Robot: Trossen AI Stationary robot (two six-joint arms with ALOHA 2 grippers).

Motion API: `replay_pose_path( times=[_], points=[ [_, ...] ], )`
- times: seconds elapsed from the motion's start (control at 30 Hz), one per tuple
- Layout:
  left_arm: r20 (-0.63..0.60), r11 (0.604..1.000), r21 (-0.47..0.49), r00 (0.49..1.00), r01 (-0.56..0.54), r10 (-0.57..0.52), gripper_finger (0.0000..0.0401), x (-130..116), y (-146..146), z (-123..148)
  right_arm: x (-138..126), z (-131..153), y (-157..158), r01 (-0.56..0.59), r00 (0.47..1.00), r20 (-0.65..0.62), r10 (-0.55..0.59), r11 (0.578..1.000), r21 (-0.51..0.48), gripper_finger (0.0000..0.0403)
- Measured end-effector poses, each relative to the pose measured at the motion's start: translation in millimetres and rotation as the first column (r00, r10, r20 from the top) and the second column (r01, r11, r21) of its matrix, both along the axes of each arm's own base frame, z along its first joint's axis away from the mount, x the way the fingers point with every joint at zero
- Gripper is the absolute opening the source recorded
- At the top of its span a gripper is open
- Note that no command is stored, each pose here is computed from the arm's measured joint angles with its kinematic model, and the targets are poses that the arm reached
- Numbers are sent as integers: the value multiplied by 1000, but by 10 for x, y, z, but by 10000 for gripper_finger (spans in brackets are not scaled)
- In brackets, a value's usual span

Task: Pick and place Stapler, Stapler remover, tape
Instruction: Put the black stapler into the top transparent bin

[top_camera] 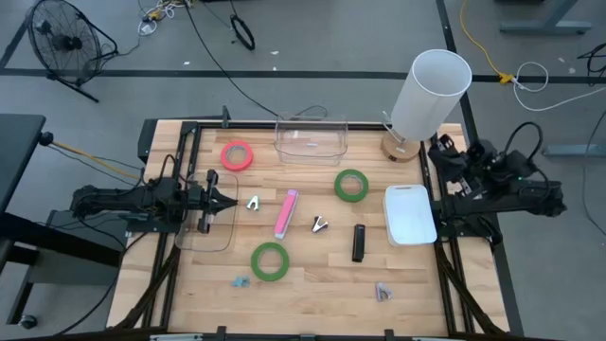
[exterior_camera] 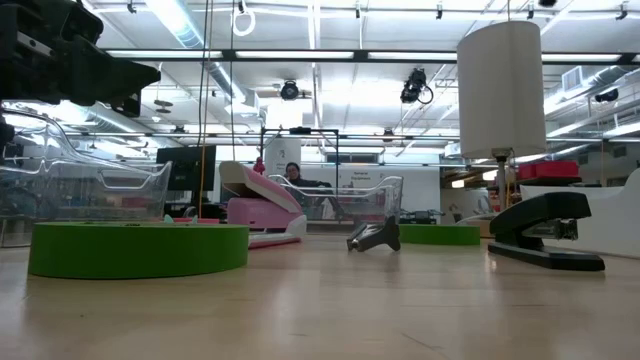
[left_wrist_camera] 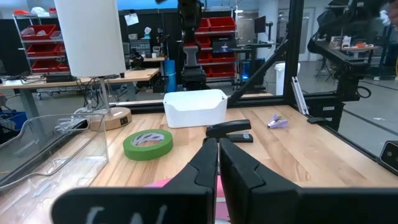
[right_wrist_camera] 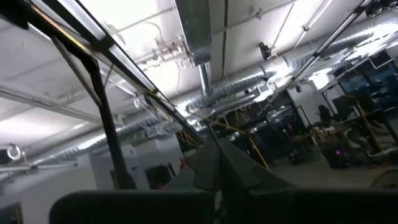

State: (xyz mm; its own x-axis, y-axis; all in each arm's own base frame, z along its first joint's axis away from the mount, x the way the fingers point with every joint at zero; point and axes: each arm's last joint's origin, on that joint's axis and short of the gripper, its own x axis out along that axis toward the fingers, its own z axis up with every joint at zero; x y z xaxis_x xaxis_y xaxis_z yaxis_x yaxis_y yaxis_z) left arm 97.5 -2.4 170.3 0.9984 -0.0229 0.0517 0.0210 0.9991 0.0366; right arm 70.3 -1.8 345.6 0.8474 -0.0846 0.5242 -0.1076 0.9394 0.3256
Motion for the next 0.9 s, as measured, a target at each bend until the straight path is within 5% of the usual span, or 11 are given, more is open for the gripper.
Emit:
replay_pose_path(
  times=[0.53, 0.9],
  points=[
    [0, 1000, 0, 1000, 0, 0, 18, 0, 0, 0, 164, 1021, 5, 73, 986, -133, -98, 980, -184, 20],
    [0, 1000, 0, 1000, 0, 0, 18, 0, 0, 0, 369, 1146, 8, 69, 966, -225, -126, 967, -244, 20]
  ],
)
